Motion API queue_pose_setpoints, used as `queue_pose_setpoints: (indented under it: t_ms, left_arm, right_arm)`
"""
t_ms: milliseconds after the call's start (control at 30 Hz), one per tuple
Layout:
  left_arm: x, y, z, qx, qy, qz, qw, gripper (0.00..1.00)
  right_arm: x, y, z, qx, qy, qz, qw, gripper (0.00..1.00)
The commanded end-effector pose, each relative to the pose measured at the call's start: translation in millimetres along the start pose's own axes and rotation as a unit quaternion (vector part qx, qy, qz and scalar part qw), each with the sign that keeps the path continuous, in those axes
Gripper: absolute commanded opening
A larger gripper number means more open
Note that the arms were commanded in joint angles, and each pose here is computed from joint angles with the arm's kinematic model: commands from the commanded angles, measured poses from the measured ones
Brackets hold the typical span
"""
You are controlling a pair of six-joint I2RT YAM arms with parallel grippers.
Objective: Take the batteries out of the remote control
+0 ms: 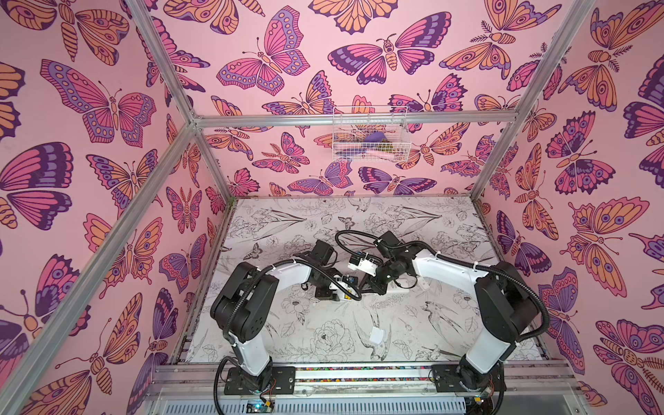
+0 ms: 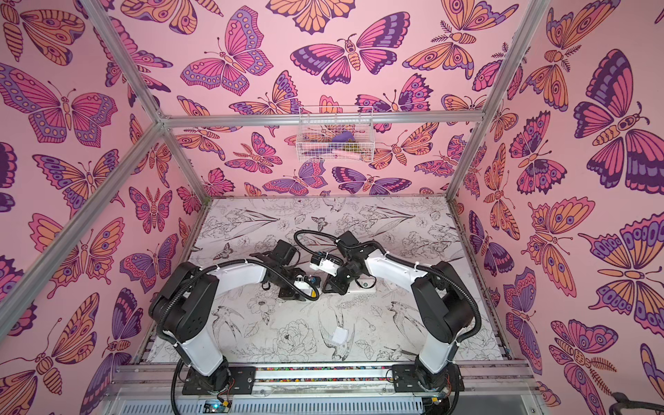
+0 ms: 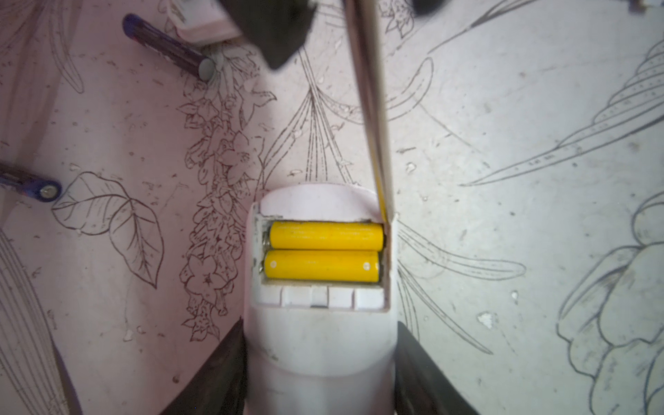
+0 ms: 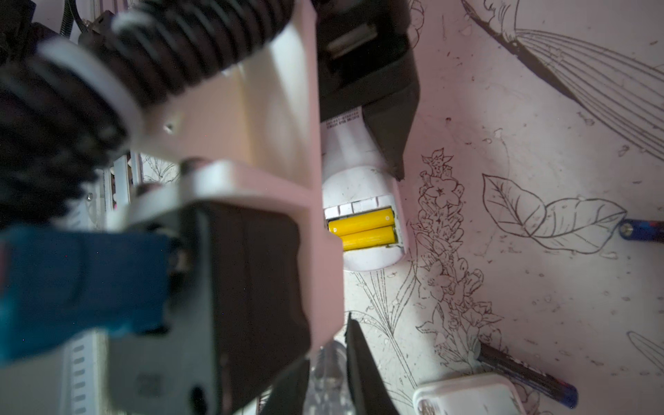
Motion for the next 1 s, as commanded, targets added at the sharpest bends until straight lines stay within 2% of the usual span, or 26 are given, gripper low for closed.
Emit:
queue_pose_setpoints:
  t_ms: [0, 133, 233, 400, 500, 733, 867, 967]
  left_arm:
    - [18, 14, -18, -0.012, 0.036, 0.044, 0.998, 0.42]
    - [18, 14, -17, -0.012, 0.034, 0.043, 0.998, 0.41]
    - [19, 14, -18, -0.010, 0.034, 0.044, 0.998, 0.41]
    - [18, 13, -17, -0.010, 0.033, 0.043, 0.999, 0.41]
    - [21, 14, -17, -0.012, 0.034, 0.045, 0.998, 0.41]
    - [21, 14, -15, -0.013, 0.033, 0.049, 0.998, 0.41]
    - [21, 14, -15, -0.013, 0.033, 0.047, 0.998, 0.41]
    - [21, 14, -14, -0.015, 0.032, 0.051, 0.998, 0.40]
  right_arm:
    - [34, 24, 13, 0.008, -0.079, 0.056, 0.995, 0.00]
    - [41, 25, 3, 0.024, -0.047, 0.054, 0.997, 0.00]
    - [41, 25, -3, 0.025, 0.013, 0.021, 0.999, 0.00]
    - [33, 28, 10, -0.005, 0.035, -0.043, 0.998, 0.00]
    - [32, 34, 16, -0.009, 0.008, -0.049, 0.999, 0.00]
    - [32, 34, 20, 0.009, -0.140, 0.013, 0.990, 0.00]
    - [31, 27, 15, 0.032, -0.188, 0.026, 0.981, 0.00]
    - [38, 27, 10, 0.051, -0.190, 0.037, 0.980, 0.00]
Point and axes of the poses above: each gripper's point midway between its finger pads, its own x axis out along the fingers, its own z axis along the line the jaws close on, y = z × x, the point moved 10 cm from there along -x, back along the fingers, and after that the axes turned 3 degrees about x, right-handed, at the moved point
